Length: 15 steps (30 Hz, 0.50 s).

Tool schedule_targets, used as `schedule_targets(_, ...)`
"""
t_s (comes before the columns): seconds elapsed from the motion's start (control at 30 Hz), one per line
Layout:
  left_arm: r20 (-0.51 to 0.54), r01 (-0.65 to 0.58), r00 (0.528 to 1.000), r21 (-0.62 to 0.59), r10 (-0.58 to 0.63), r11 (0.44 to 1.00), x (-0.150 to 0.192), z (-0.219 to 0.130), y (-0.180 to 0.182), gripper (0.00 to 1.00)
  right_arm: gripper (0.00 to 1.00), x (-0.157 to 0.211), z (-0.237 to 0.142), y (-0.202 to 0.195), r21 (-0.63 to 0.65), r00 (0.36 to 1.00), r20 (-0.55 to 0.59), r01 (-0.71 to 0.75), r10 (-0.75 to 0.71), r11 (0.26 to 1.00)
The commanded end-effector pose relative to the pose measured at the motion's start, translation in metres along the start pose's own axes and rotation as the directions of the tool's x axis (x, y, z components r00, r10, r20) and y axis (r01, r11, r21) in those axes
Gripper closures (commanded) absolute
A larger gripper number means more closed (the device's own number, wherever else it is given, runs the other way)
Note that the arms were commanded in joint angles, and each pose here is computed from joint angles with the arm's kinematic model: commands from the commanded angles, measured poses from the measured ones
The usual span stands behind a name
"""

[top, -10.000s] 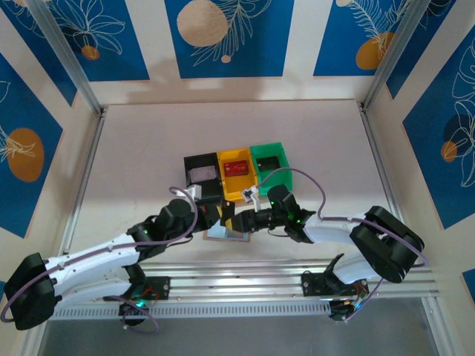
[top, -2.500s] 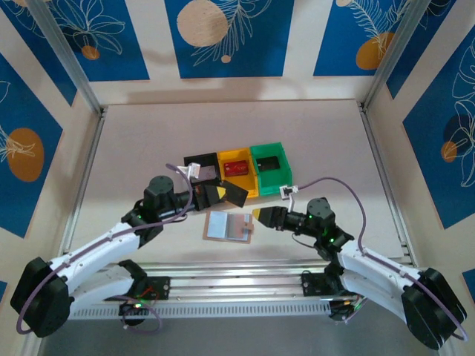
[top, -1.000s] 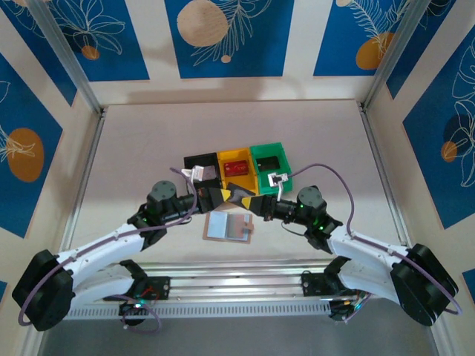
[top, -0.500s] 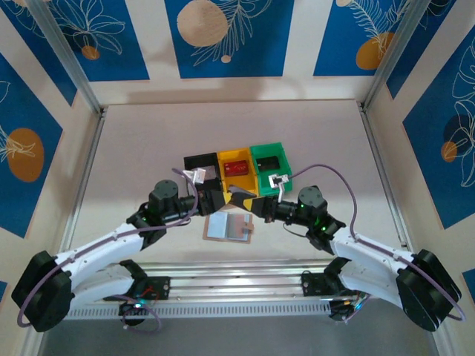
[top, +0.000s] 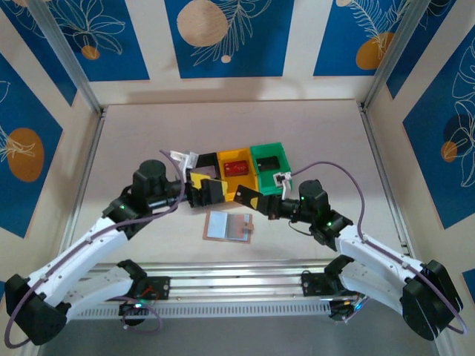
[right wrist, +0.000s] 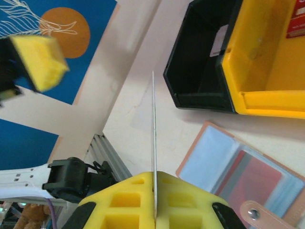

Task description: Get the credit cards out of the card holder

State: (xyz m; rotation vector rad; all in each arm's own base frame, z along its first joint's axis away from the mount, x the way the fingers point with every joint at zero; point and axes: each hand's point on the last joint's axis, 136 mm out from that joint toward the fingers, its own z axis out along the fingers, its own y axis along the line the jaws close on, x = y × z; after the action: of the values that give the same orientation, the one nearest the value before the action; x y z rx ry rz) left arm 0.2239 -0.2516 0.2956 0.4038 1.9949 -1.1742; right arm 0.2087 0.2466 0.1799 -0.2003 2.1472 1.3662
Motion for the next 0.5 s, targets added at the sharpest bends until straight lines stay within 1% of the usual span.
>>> schedule_targets(0.0,-0.031,-0.134,0.991,-0.143,0.131,0.981,-0.016,-0.016,0.012,0.0,1.0,0.0,-0.005,-0.009,0.074,0.999,-0.034,0.007,-0.005,0.997)
schedule_targets(0.07,-0.005,-0.159,0.987,-0.243,0.163,0.957,-0.027,-0.021,0.026,0.0,1.0,-0.004,-0.008,-0.015,0.118,0.999,-0.037,-0.006,0.011,0.993)
schedule_targets(0.13,0.04,-0.157,0.982,-0.37,0.184,0.916,-0.039,-0.029,0.047,0.0,1.0,-0.008,-0.011,-0.018,0.148,0.998,-0.055,-0.018,0.026,0.989)
schedule_targets(0.2,0.123,-0.094,0.976,-0.512,0.182,0.854,-0.052,-0.041,0.074,0.0,1.0,-0.011,-0.014,-0.022,0.185,0.995,-0.087,-0.03,0.047,0.982)
schedule_targets(0.23,0.168,-0.06,0.968,-0.561,0.184,0.826,-0.055,-0.047,0.086,0.0,1.0,-0.012,-0.015,-0.023,0.203,0.993,-0.1,-0.035,0.057,0.979)
schedule_targets(0.27,0.226,-0.03,0.952,-0.6,0.205,0.799,-0.061,-0.053,0.096,0.0,1.0,-0.014,-0.018,-0.025,0.223,0.992,-0.107,-0.043,0.069,0.974)
schedule_targets(0.33,0.297,-0.003,0.92,-0.644,0.254,0.765,-0.07,-0.061,0.108,0.0,1.0,-0.016,-0.021,-0.026,0.247,0.989,-0.123,-0.049,0.082,0.968)
schedule_targets(0.37,0.3,-0.003,0.914,-0.667,0.272,0.745,-0.071,-0.063,0.115,0.0,1.0,-0.017,-0.024,-0.026,0.254,0.988,-0.128,-0.05,0.085,0.966)
schedule_targets(0.4,0.28,-0.015,0.917,-0.689,0.285,0.725,-0.072,-0.064,0.12,0.0,1.0,-0.019,-0.026,-0.025,0.263,0.988,-0.133,-0.047,0.085,0.964)
schedule_targets(0.47,0.2,-0.066,0.931,-0.732,0.305,0.679,-0.069,-0.061,0.13,0.0,1.0,-0.022,-0.032,-0.026,0.289,0.987,-0.138,-0.042,0.085,0.956)
